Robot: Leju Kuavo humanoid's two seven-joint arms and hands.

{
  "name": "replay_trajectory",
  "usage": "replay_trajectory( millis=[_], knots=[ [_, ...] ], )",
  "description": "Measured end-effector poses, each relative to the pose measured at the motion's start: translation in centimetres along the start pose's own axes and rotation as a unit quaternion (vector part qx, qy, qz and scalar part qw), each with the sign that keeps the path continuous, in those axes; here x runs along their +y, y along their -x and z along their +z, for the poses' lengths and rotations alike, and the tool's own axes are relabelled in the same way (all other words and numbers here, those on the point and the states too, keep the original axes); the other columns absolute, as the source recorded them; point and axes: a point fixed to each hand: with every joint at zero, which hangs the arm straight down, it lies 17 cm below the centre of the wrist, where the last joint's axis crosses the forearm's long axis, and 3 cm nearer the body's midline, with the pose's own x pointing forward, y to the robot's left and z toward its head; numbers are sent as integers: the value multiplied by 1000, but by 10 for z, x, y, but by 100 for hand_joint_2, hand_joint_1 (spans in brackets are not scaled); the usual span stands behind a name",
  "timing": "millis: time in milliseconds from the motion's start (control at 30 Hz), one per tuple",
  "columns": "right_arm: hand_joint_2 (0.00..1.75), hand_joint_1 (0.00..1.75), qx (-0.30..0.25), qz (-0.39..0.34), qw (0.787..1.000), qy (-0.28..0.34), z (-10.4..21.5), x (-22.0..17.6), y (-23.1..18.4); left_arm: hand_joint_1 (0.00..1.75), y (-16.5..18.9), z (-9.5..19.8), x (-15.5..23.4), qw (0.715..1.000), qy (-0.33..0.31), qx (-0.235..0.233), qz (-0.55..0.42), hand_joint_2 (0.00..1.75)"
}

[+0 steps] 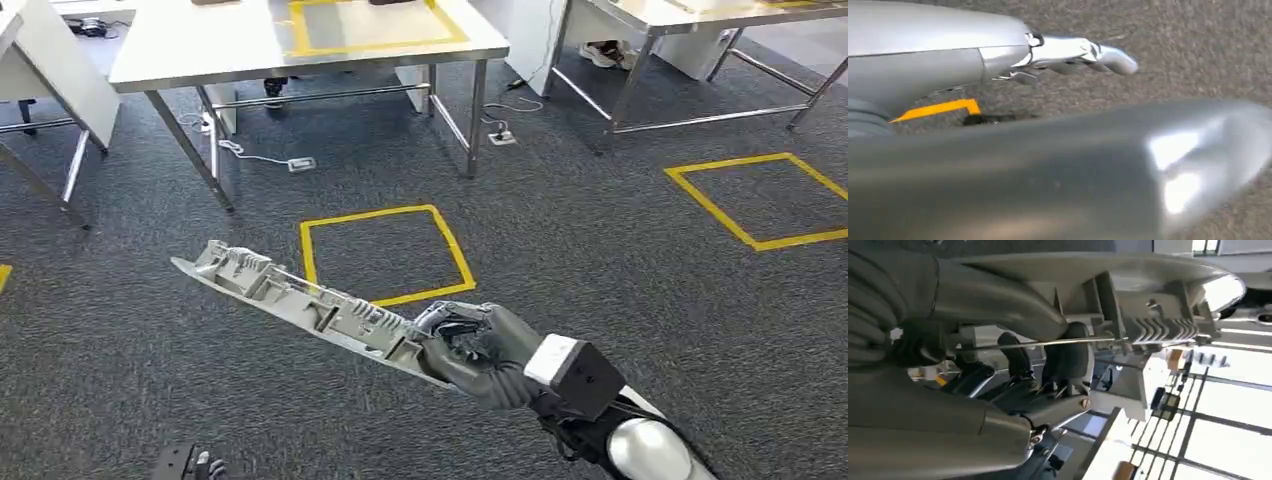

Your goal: Take the parts from the cabinet and place them on the table.

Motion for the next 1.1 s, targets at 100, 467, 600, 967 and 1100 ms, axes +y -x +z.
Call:
replay_trajectory(
  millis=[100,467,600,967,1100],
  knots=[
    [175,175,9,0,1000,3,4,2,4,0,3,1,-1,1000,0,-1,1,0],
    [175,175,-1,3,1000,11,0,-1,-9,0,-19,-2,-4,999,4,-33,5,0],
    [175,175,1,3,1000,13,0,-2,-9,0,-20,-2,-2,999,1,-37,8,0],
    [175,175,10,1,1000,21,6,-3,-6,0,-23,-2,-1,999,0,-47,8,0],
    [175,175,11,1,1000,24,7,-4,-6,0,-23,-2,-5,999,3,-46,9,0]
  ],
)
